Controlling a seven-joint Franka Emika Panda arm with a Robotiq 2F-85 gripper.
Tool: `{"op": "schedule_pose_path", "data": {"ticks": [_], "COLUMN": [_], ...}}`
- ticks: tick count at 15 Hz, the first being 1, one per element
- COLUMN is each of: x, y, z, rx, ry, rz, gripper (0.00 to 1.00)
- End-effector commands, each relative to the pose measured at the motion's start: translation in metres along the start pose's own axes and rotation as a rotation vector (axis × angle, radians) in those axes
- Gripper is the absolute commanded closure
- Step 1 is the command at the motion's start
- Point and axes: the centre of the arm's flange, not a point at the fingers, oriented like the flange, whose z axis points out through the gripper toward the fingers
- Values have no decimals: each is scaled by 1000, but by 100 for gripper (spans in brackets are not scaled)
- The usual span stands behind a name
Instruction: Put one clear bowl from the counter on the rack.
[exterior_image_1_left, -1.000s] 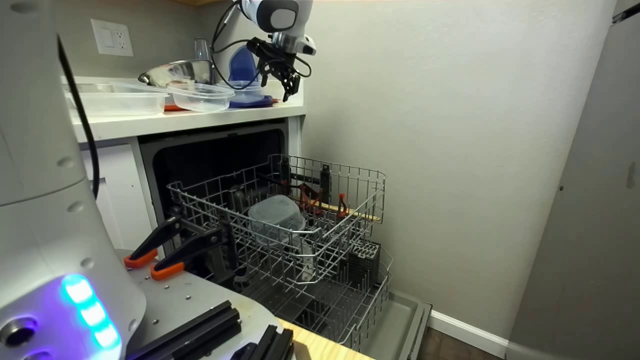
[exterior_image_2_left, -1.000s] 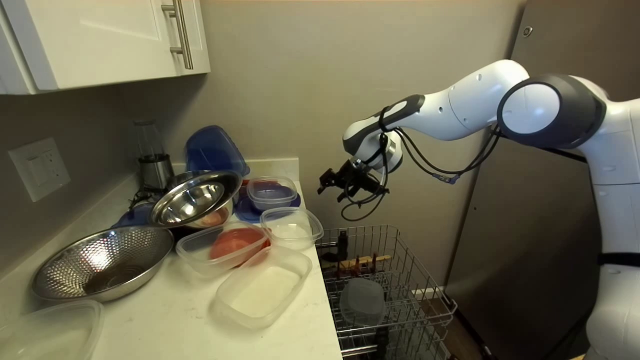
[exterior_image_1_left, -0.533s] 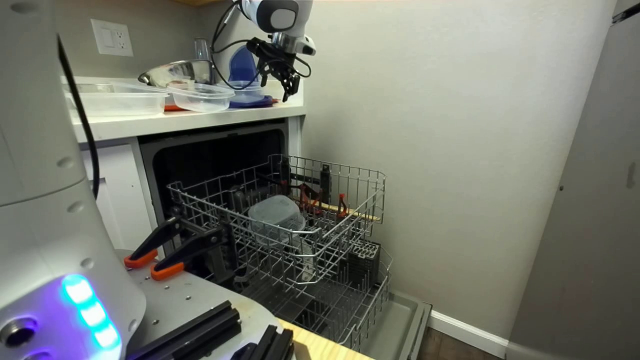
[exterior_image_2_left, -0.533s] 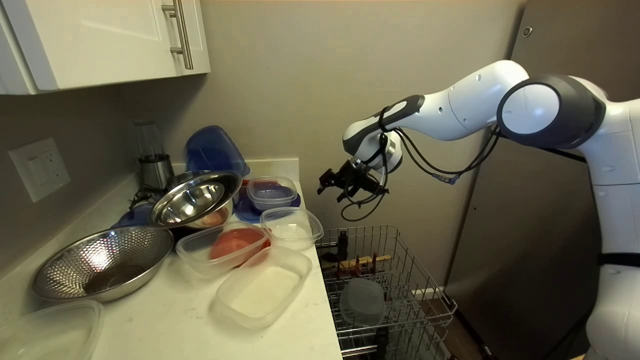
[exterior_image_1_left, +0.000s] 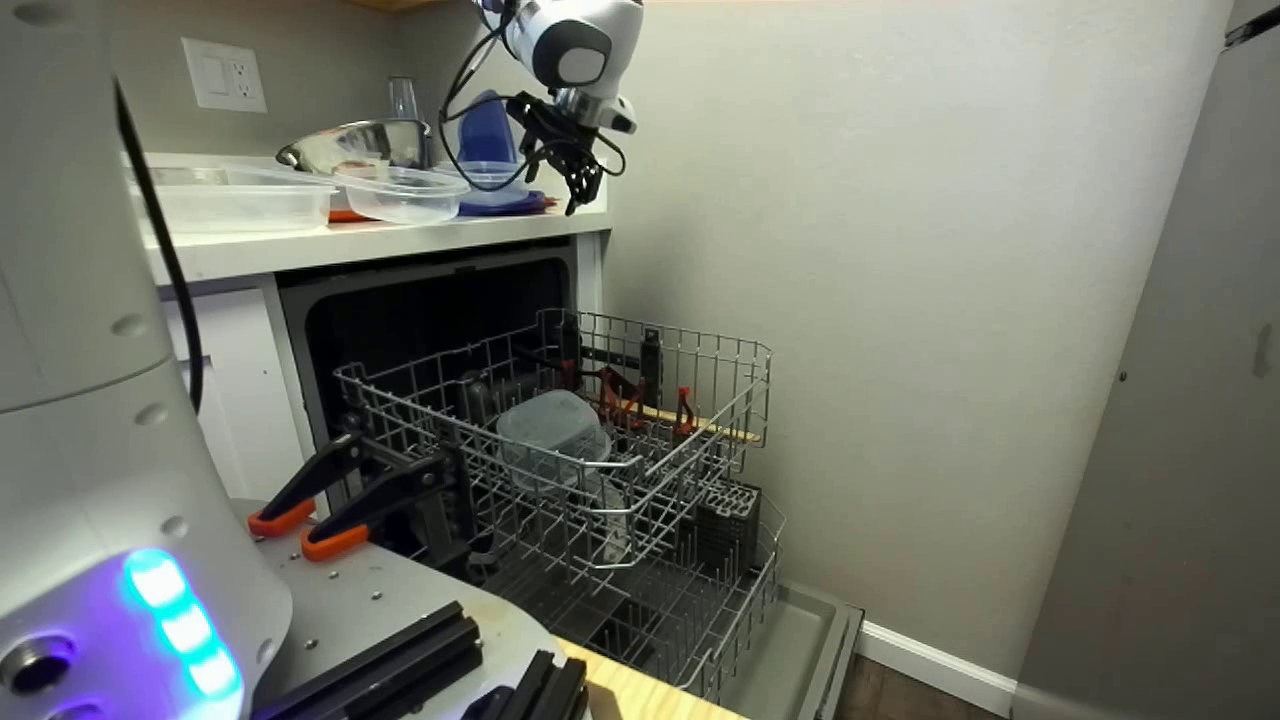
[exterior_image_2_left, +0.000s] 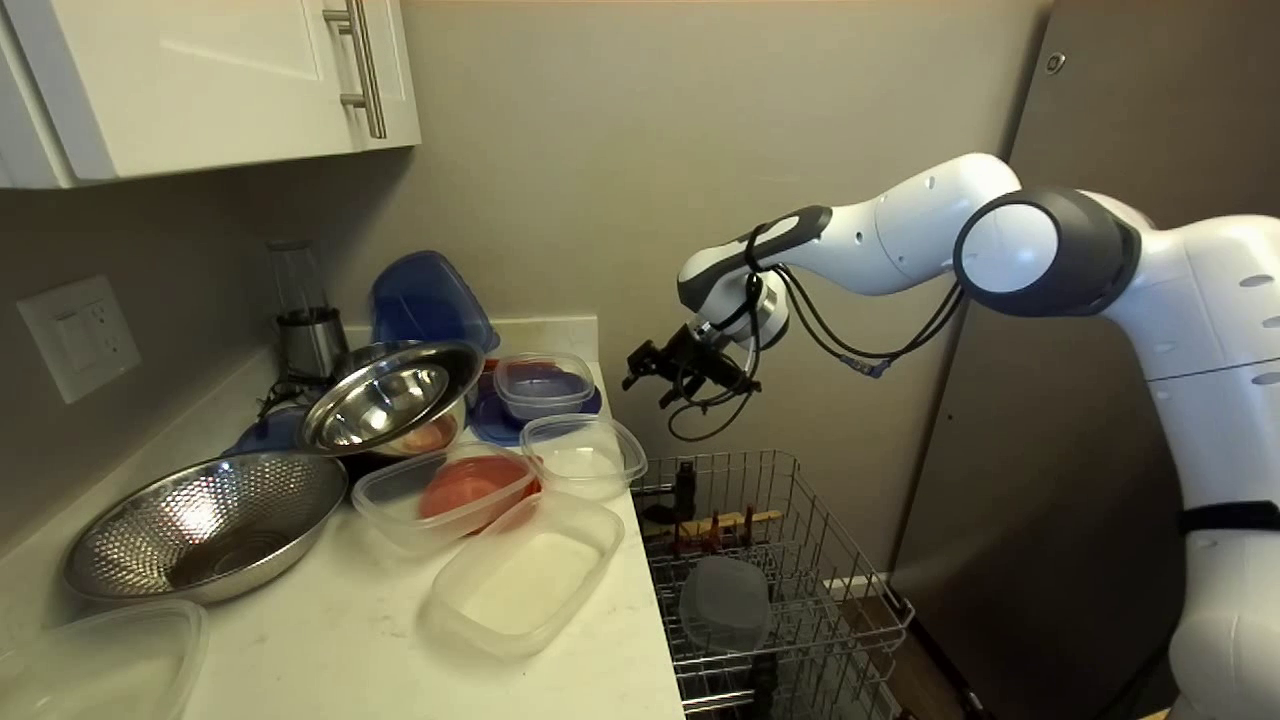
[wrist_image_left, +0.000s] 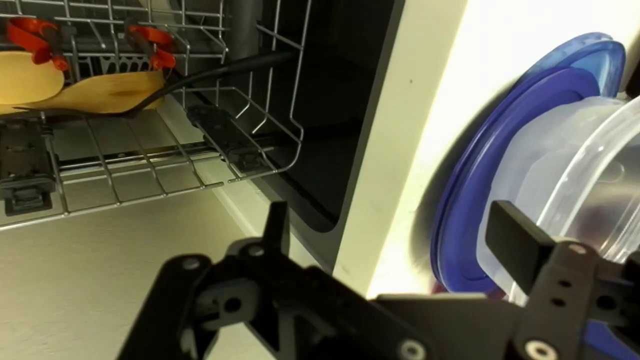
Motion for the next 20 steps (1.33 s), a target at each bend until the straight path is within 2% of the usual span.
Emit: {"op": "schedule_pose_path", "data": {"ticks": [1,3,10,20], "x": [22,30,42,60], "y": [11,6,-19,-62], "z": [15,27,66,48], "rx": [96,129,186,199], "ry": [-7,-7,-46,23], "rz": [29,55,35,-41], "gripper": [0,0,0,0]}}
